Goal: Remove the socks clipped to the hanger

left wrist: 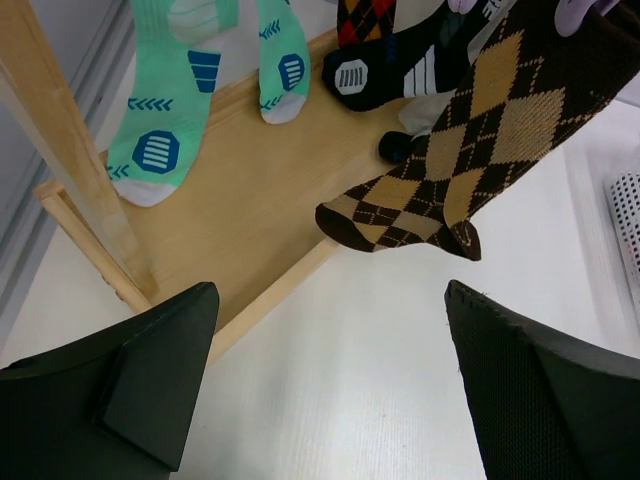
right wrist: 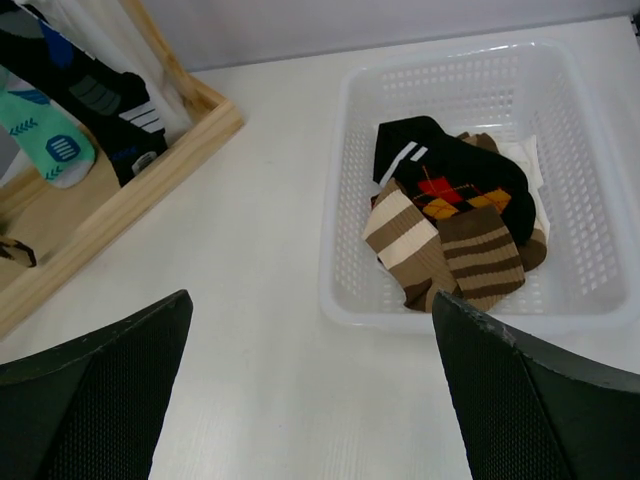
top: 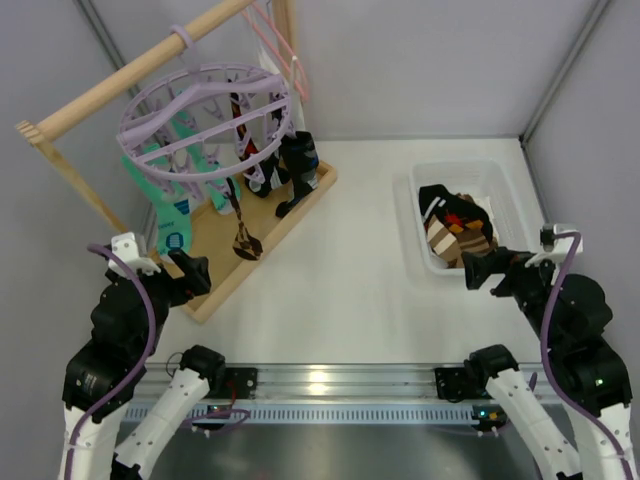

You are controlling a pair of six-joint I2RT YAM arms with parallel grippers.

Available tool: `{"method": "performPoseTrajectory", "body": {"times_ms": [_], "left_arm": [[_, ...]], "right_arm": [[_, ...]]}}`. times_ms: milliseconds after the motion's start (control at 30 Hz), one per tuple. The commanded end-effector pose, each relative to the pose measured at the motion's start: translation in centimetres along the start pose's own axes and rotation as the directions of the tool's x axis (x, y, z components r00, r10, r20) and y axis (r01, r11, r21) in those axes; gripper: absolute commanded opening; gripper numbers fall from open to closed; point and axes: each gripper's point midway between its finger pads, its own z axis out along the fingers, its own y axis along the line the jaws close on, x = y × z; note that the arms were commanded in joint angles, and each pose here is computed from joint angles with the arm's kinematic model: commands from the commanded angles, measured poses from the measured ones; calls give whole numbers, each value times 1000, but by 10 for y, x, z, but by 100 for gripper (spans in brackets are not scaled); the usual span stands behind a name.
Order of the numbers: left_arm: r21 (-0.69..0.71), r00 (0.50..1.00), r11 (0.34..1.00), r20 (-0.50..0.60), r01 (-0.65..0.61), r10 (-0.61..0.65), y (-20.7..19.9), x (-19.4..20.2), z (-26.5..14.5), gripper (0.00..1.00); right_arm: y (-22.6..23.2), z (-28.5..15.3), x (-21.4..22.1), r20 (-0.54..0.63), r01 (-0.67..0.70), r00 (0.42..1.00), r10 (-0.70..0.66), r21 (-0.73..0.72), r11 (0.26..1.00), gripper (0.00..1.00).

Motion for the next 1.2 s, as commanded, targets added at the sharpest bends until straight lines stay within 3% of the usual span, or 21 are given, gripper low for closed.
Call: {"method": "performPoseTrajectory", "body": {"times_ms": [0, 100, 267, 300, 400, 433, 533, 633, 733, 900, 933, 1167], "left_arm": [[-22, 1000, 1000, 26, 10, -9, 2, -6, 3, 98], [-23, 999, 999, 25, 28, -27, 1, -6, 4, 98], [-42, 998, 997, 30, 59, -58, 2, -7, 5, 98], [-41, 997, 997, 29, 69, -68, 1, -7, 6, 98], [-44, 996, 995, 40, 87, -86, 2, -10, 4, 98], [-44, 995, 995, 43, 89, -87, 2, -10, 3, 98], [-35, 994, 995, 56, 96, -94, 2, -14, 0, 98], [-21, 993, 994, 61, 104, -102, 0, -17, -2, 98], [-4, 992, 994, 55, 112, -111, -5, -20, -3, 98], [55, 991, 990, 35, 128, -131, -24, -35, -4, 98], [81, 991, 989, 21, 127, -129, -31, -37, -5, 98], [184, 990, 975, 36, 125, -133, -52, -64, -20, 98]], "right_arm": [[11, 8, -5, 19, -10, 1000, 11, -53, 999, 99], [16, 17, -2, 47, -26, 998, 30, -88, 996, 99], [57, 20, -11, 162, -53, 980, 113, -332, 942, 99], [67, 25, -15, 189, -49, 973, 132, -388, 920, 99], [105, 39, 4, 79, -114, 977, 197, -588, 801, 100], [124, 44, -2, 51, -130, 974, 222, -676, 725, 99], [138, 77, 12, -40, -177, 978, 206, -677, 714, 99], [171, 100, 27, -35, -100, 994, 103, -657, 747, 100], [224, 105, 48, -12, 0, 1000, -11, -678, 735, 99], [299, 109, 69, 124, 150, 989, -86, -725, 672, 99], [311, 120, 95, 107, 175, 984, -141, -728, 663, 98], [388, 162, 134, 168, 249, 967, -190, -778, 578, 91]]}}
